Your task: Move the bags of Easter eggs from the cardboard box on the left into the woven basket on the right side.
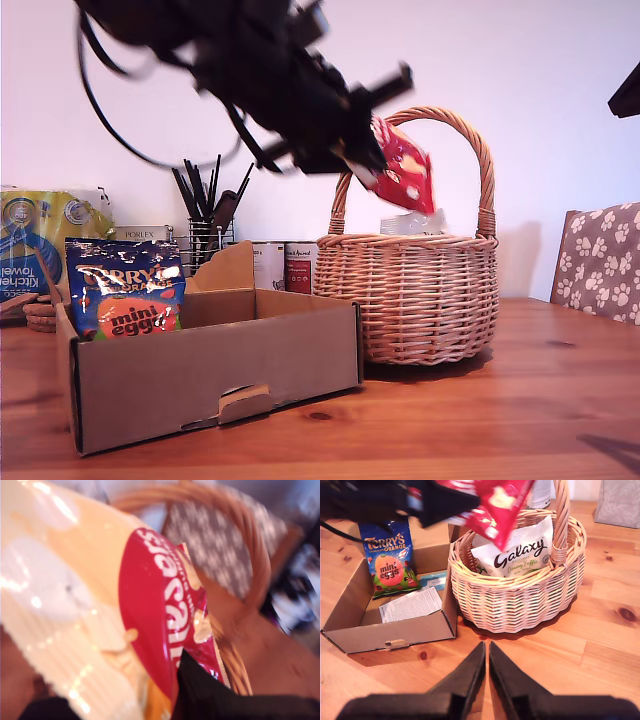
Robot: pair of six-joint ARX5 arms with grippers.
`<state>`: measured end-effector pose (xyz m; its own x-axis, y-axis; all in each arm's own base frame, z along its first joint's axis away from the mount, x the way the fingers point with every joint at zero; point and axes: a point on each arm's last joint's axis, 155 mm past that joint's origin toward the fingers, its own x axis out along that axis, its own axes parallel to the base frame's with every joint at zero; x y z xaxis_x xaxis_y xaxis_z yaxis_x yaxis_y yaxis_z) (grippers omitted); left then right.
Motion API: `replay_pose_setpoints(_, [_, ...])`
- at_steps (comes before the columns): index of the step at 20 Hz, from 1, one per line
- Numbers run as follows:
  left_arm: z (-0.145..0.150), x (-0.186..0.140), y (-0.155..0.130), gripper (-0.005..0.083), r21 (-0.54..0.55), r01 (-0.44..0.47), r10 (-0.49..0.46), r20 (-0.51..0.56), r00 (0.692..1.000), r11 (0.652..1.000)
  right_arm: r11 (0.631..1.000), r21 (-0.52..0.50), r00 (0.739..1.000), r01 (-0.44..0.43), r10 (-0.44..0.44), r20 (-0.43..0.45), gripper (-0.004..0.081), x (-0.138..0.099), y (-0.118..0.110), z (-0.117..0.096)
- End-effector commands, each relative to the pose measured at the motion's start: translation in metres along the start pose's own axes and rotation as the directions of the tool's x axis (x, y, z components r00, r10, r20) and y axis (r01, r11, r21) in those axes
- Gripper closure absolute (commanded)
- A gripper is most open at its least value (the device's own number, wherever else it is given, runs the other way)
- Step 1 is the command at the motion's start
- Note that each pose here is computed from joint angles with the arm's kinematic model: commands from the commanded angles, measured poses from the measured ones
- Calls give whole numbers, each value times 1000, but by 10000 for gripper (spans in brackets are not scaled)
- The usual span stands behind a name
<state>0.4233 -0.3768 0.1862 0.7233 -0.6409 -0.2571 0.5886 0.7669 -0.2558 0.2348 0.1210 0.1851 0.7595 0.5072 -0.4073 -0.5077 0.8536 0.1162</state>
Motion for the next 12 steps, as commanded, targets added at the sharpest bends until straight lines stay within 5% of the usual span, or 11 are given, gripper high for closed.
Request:
replay_pose_setpoints(1, [-26, 14, 10, 797, -22, -33, 33, -15, 999, 999, 1000, -7, 1000, -4, 4, 20, 783, -2, 2, 9])
replay_pose_setpoints(8, [-78, 28, 32, 797, -29, -118, 113, -130, 985, 993, 1000, -8, 1000, -4, 4, 20, 783, -2, 2, 9])
replay_pose_setpoints(12, [-75, 30, 0, 797, -53, 48, -55, -144, 988, 997, 1000, -7, 1000, -4, 4, 20, 783, -2, 2, 9])
